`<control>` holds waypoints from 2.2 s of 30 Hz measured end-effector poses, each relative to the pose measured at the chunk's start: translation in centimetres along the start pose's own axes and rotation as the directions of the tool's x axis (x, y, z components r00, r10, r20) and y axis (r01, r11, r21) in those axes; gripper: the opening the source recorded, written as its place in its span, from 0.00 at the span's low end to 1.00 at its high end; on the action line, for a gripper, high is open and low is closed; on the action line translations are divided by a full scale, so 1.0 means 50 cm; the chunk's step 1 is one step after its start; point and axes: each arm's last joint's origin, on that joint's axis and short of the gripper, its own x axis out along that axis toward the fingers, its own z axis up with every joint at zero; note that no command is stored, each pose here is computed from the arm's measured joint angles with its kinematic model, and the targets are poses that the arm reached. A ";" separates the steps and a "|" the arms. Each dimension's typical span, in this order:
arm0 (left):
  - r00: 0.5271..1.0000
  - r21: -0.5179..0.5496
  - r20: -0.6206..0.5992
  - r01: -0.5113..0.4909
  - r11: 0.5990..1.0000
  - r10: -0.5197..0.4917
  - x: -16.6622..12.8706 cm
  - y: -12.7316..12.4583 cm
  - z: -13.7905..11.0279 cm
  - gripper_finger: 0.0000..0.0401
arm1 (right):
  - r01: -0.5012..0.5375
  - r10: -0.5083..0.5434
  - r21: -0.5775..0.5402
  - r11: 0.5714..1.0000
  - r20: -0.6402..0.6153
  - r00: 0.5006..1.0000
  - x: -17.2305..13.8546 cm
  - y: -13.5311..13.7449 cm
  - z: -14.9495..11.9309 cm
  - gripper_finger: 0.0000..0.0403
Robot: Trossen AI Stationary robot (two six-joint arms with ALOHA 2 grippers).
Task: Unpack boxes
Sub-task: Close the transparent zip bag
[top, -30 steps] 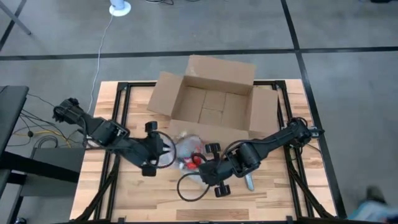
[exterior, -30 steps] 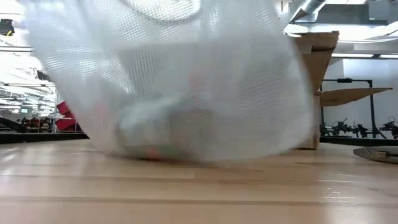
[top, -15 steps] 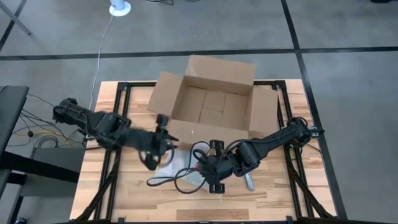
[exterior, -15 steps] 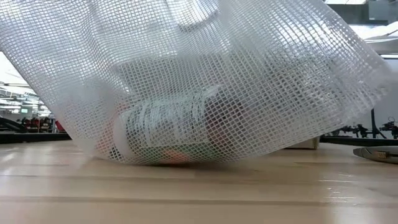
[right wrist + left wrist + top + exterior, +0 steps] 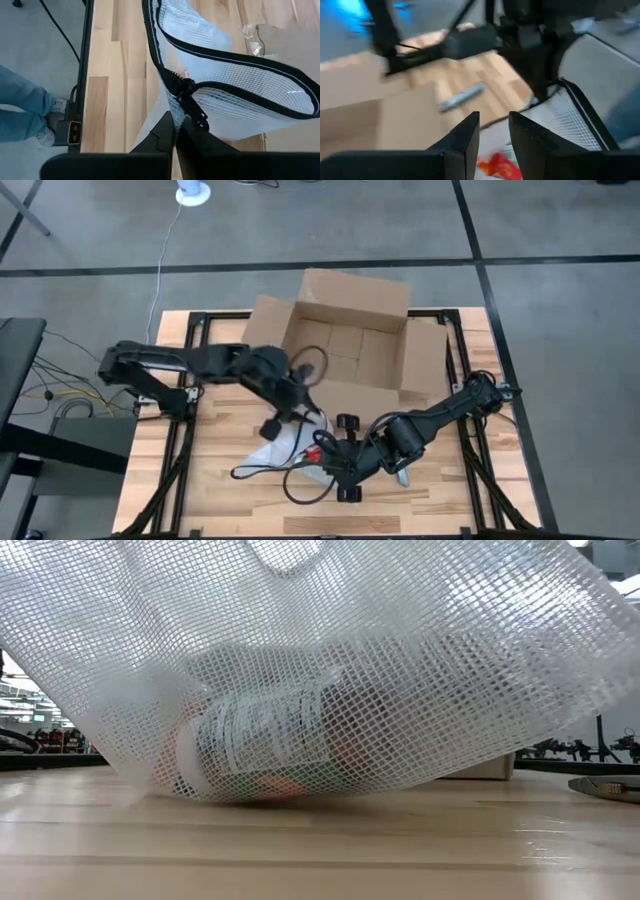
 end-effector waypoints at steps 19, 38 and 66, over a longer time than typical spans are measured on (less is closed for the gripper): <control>0.980 0.025 0.070 0.186 0.982 -0.187 0.130 0.000 -0.013 0.23 | -0.028 0.028 -0.036 0.999 -0.006 1.000 -0.012 0.033 -0.016 0.00; 0.974 0.135 -0.006 0.225 0.965 -0.226 0.179 -0.068 -0.024 0.23 | -0.026 0.026 -0.015 1.000 -0.020 0.999 -0.012 0.034 -0.019 0.00; 0.972 0.170 0.034 0.224 0.960 -0.233 0.193 -0.071 -0.020 0.00 | -0.066 0.067 -0.014 0.998 0.020 0.998 -0.020 0.055 -0.019 0.00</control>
